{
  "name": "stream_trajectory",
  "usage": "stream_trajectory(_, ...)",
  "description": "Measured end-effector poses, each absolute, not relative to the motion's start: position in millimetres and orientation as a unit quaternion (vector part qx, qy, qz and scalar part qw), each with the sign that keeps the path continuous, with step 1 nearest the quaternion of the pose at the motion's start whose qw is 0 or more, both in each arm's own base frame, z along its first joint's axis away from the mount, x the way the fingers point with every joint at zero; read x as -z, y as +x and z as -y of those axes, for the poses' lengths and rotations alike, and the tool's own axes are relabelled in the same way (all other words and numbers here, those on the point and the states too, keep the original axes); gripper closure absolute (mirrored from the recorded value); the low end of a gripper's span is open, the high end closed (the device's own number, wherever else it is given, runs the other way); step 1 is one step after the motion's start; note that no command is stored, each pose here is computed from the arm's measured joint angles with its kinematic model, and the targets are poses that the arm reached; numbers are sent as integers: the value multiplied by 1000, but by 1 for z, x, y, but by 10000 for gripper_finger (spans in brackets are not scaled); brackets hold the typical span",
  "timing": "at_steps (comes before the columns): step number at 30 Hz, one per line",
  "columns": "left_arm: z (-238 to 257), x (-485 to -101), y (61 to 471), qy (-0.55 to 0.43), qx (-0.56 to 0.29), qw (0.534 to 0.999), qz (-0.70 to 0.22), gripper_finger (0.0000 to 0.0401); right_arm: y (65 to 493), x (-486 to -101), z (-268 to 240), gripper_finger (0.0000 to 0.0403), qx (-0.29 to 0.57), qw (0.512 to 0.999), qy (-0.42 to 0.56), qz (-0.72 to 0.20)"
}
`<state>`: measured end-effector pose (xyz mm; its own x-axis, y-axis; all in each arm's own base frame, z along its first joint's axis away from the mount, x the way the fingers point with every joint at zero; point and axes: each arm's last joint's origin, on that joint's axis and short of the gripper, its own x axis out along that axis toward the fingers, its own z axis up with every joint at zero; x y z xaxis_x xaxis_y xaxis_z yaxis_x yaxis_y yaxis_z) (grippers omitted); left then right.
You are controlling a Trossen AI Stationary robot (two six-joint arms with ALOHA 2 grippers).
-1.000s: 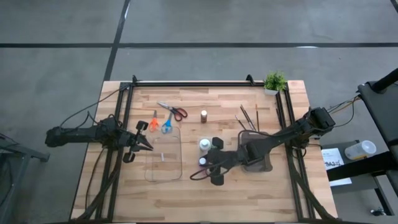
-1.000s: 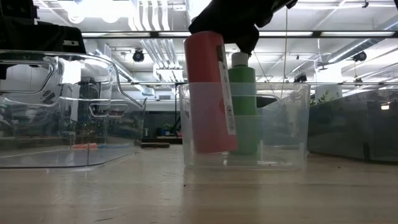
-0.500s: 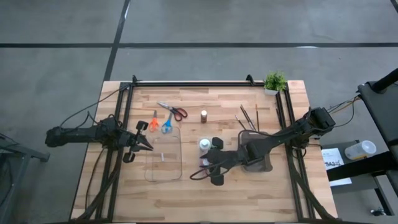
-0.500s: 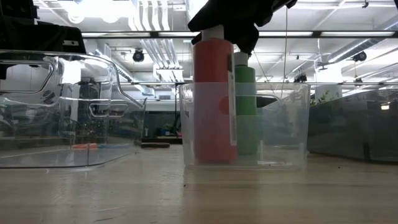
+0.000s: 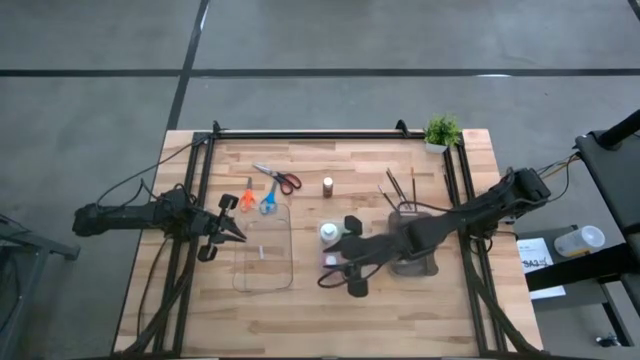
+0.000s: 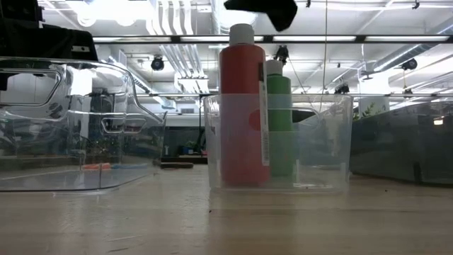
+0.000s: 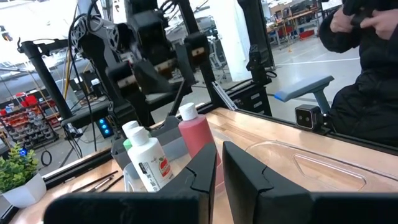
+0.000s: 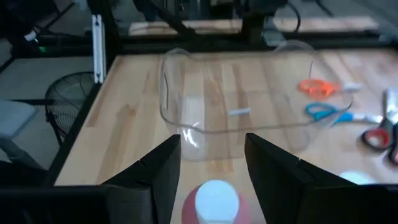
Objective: Pick & Place Paint Supplies
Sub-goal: Put the small red bottle into the white transparent bin
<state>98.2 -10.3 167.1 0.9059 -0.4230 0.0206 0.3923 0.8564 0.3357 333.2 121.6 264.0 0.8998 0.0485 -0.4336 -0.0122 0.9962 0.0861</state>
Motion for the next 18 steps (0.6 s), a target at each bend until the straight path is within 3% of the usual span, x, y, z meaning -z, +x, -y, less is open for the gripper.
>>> stream_trajectory(6, 10, -167, 98, 164, 212, 962, 47, 365, 319, -287, -98, 227, -15, 973, 36, -227)
stream_trajectory(14, 10, -167, 98, 164, 212, 962, 47, 365, 306, -310, -28, 227, -4, 970, -35, -240)
stream_trajectory(18, 10, -167, 98, 164, 212, 962, 47, 365, 304, -311, 13, 227, -21, 971, -22, -238)
